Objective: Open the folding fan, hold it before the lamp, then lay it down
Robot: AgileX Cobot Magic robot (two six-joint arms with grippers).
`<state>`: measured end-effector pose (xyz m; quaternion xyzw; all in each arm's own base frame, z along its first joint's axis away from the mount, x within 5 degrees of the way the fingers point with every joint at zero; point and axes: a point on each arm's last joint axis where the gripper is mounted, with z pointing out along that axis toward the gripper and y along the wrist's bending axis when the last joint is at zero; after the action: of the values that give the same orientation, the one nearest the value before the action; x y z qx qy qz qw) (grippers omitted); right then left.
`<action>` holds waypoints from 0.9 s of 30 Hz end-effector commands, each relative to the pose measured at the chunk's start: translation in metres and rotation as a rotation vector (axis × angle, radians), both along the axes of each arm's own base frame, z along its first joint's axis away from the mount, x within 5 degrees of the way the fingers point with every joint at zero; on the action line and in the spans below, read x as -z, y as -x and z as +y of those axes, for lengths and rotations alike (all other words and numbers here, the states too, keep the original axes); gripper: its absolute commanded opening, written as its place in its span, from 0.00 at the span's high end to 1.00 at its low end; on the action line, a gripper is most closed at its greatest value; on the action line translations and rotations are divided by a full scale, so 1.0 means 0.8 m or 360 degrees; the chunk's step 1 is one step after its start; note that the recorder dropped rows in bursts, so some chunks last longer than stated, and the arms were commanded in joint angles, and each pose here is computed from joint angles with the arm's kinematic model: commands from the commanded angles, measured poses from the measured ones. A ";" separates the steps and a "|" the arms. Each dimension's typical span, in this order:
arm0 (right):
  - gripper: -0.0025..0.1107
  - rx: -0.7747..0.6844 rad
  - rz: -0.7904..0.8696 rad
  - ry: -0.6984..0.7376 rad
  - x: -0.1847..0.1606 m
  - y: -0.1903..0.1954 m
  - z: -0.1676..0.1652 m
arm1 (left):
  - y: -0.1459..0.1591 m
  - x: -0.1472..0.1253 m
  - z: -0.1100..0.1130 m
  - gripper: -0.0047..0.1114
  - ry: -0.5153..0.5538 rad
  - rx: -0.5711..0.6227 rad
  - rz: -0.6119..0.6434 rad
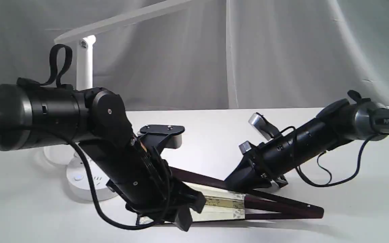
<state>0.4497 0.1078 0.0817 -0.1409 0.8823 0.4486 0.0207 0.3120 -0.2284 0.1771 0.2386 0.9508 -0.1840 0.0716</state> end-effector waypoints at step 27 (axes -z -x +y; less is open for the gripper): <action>0.98 0.0243 -0.0161 -0.0107 -0.096 -0.011 -0.035 | -0.004 -0.043 -0.005 0.56 0.0260 -0.0186 -0.0160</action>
<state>0.4582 0.0837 0.1450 -0.1051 0.8753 0.4638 0.0882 0.3139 -0.2330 0.2065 0.2021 0.9419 -0.2321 0.1347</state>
